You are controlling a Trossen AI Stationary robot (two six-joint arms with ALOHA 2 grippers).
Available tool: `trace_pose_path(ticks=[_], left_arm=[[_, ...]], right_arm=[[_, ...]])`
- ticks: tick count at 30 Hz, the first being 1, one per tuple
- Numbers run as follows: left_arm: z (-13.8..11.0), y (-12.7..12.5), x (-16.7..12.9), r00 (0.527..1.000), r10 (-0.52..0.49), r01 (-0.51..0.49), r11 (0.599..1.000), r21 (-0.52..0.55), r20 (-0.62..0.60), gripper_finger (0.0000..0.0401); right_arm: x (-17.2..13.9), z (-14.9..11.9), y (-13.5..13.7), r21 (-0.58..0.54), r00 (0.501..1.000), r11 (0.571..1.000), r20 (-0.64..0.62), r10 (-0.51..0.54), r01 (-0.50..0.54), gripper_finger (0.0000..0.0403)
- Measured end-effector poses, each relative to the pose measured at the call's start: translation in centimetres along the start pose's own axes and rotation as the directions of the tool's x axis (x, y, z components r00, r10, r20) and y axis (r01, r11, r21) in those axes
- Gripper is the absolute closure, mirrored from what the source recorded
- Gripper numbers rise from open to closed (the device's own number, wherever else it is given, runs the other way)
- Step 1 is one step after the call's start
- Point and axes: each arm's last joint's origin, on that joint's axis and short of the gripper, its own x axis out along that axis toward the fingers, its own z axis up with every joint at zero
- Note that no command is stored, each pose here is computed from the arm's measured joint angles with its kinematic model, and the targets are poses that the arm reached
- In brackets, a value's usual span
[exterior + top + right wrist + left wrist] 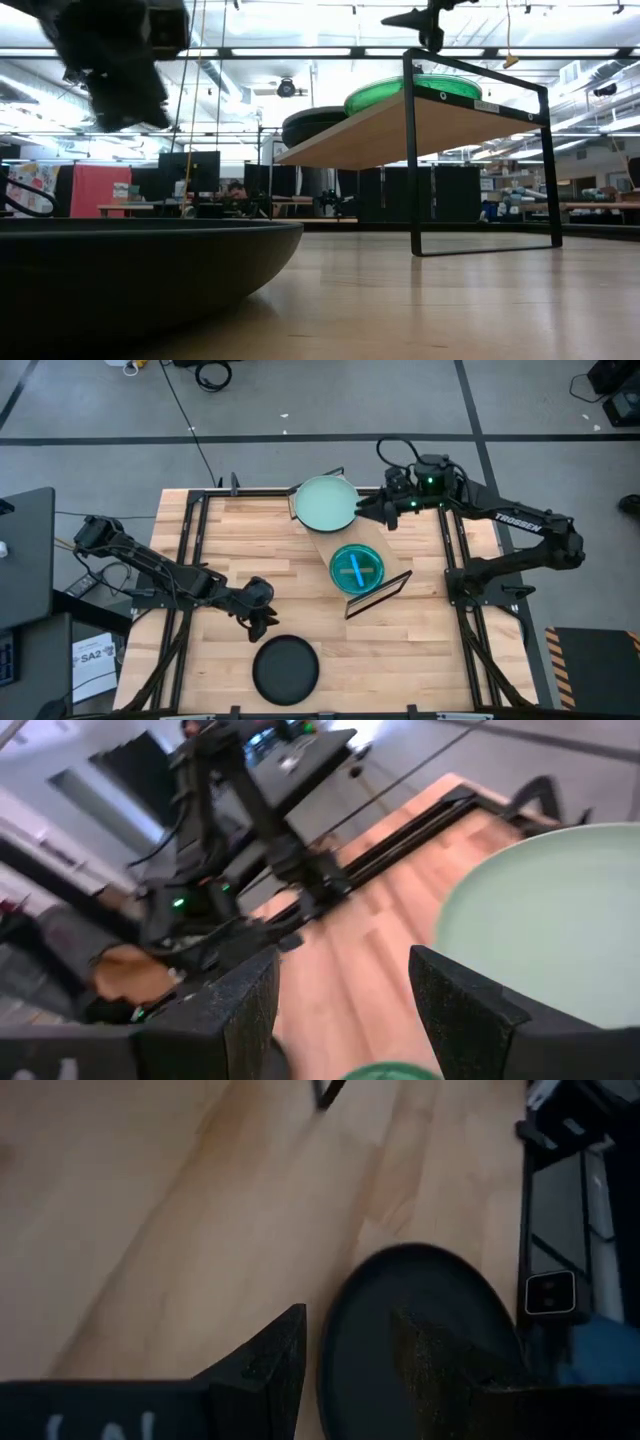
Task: Place and stack plates onto a shelf
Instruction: Stack the black plate on the top of the light gray plate on the shelf
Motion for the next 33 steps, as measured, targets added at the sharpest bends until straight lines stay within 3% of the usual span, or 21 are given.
trace_pose_path(ticks=[5, 11, 21, 33], left_arm=[[-1.4, -0.3, -0.2, 0.997, 0.021, -0.032, 0.987, -0.156, -0.071, 0.025], [-3.3, -1.6, -0.8, 0.991, -0.012, -0.023, 0.964, -0.264, -0.131, 0.025], [-6.6, -3.2, -0.3, 0.982, -0.002, -0.067, 0.93, -0.361, -0.187, 0.025], [-9.9, -3.0, 2.5, 0.954, 0.107, -0.222, 0.88, -0.421, -0.28, 0.025]], right_arm=[[0.7, -1.0, 1.7, -0.021, 0.997, 0.998, -0.047, 0.064, -0.065, 0.0173], [1.2, -2.1, 3.6, -0.071, 0.991, 0.992, -0.081, 0.103, -0.109, 0.0173], [1.7, -4.1, 6.6, -0.186, 0.991, 0.977, -0.092, 0.092, -0.108, 0.0173], [1.7, -5.6, 8.7, -0.217, 0.981, 0.962, -0.133, 0.139, -0.165, 0.0173]])
